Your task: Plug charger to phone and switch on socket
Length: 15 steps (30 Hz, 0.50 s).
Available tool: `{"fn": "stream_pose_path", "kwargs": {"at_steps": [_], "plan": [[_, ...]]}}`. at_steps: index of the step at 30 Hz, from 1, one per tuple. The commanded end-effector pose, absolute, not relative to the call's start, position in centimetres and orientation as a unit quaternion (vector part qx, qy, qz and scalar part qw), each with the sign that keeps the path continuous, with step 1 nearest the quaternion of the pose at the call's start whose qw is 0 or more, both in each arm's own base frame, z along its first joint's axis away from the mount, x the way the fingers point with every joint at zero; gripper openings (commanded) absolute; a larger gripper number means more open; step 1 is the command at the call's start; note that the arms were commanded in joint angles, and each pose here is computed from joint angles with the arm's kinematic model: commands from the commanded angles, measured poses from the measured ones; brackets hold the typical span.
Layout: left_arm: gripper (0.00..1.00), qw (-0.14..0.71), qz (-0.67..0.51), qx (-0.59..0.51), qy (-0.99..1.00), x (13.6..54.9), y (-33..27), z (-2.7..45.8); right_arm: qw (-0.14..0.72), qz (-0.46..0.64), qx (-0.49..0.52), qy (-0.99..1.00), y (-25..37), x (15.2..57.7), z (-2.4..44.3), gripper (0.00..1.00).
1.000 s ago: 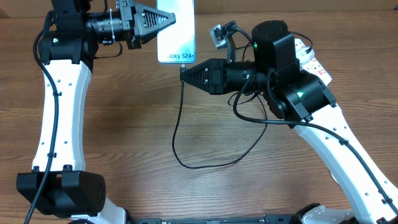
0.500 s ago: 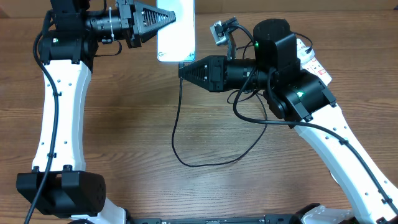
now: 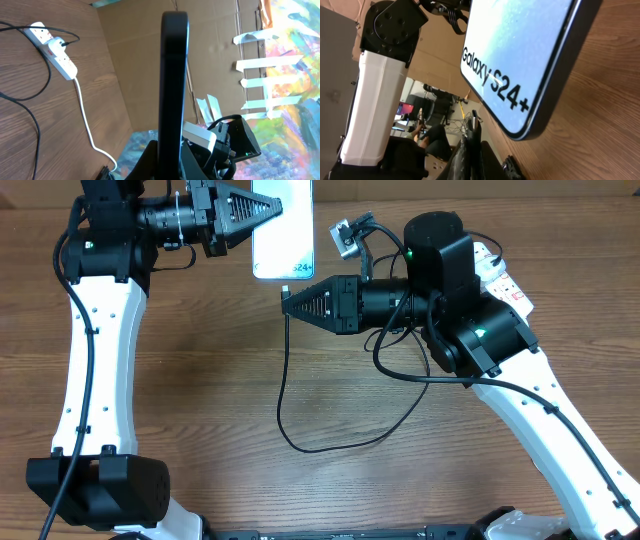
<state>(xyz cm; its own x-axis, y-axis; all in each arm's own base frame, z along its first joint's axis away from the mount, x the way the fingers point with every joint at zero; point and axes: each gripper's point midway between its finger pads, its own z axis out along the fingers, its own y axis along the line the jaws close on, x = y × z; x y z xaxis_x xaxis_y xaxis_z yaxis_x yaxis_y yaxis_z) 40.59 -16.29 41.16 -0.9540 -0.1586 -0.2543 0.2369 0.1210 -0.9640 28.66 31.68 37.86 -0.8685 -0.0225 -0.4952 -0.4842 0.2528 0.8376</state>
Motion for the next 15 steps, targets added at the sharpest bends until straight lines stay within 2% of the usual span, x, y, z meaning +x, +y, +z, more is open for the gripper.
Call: {"fn": "stream_pose_path", "kwargs": {"at_steps": [1, 15], "plan": [[0.04, 0.152, -0.668, 0.046, 0.727, 39.78, -16.46, 42.32, 0.202, 0.594, -0.176, 0.758, 31.9, 28.4, 38.82, 0.04], [0.04, 0.143, -0.674, 0.056, 0.722, 39.29, -16.57, 42.52, 0.213, 0.585, -0.165, 0.765, 31.88, 29.19, 38.47, 0.04]]}}
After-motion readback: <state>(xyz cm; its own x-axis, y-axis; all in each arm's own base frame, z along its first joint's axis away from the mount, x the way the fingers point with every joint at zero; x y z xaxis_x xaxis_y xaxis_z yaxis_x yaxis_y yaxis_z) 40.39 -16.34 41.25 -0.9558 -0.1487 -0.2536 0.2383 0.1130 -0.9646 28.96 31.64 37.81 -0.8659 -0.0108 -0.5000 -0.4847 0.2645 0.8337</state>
